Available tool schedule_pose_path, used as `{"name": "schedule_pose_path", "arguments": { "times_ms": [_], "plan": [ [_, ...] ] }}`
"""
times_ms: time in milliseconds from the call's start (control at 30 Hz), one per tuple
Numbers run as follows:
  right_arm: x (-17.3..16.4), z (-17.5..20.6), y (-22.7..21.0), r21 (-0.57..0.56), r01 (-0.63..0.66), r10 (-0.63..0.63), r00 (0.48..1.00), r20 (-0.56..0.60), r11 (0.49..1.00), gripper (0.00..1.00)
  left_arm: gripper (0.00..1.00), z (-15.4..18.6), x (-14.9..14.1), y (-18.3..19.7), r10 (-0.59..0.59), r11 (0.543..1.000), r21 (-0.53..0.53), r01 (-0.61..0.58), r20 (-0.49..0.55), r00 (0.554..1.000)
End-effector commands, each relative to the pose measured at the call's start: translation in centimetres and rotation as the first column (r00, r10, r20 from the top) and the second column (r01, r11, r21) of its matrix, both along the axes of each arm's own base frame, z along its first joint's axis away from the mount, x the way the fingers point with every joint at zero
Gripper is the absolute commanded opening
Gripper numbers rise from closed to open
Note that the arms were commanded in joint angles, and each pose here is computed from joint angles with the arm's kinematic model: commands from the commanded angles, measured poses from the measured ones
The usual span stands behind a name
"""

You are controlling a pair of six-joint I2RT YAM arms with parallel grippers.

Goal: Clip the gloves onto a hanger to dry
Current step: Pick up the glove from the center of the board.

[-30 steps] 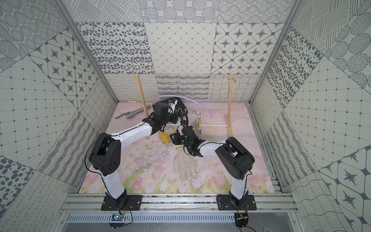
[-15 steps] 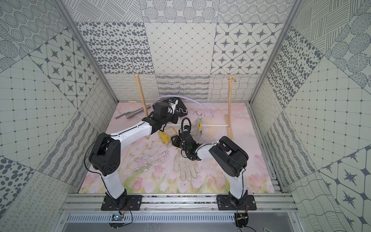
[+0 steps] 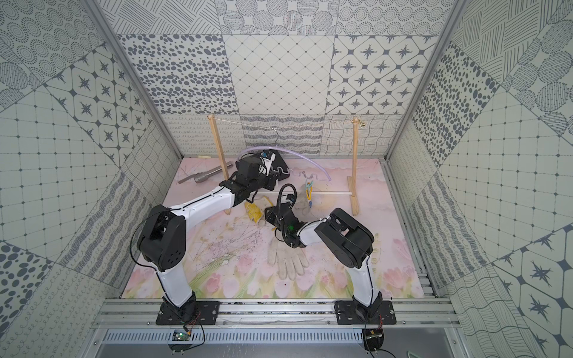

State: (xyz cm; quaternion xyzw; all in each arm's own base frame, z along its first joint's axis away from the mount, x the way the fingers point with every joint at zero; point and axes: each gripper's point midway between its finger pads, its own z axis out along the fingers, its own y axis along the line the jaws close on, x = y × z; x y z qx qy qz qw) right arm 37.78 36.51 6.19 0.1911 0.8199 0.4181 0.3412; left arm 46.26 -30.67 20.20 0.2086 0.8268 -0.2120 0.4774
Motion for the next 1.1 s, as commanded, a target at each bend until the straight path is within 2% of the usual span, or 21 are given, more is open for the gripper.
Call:
{"name": "schedule_pose_path", "arguments": {
  "times_ms": [0, 233, 533, 1067],
  "plan": [
    [1.0, 1.6, 0.8, 0.080, 0.057, -0.060, 0.998, 0.024, 0.995, 0.35, 0.00, 1.1, 0.1, -0.8, -0.030, 0.999, -0.031, 0.031, 0.021, 0.999],
    [1.8, 0.6, 0.4, 0.110, 0.138, -0.137, 0.990, -0.015, 0.984, 0.38, 0.00, 1.2, 0.1, -0.9, -0.034, 0.999, -0.037, 0.035, 0.021, 0.999],
    [2.5, -1.0, 1.2, 0.138, 0.151, -0.145, 0.988, -0.053, 0.979, 0.37, 0.00, 0.9, 0.1, -1.0, -0.040, 0.998, -0.038, 0.040, 0.011, 0.999],
    [4.2, -1.1, 1.6, 0.205, 0.156, -0.156, 0.988, -0.017, 0.966, 0.33, 0.00, 0.6, 0.3, -1.1, -0.041, 0.998, -0.036, 0.041, 0.007, 0.999]
  ]
}}
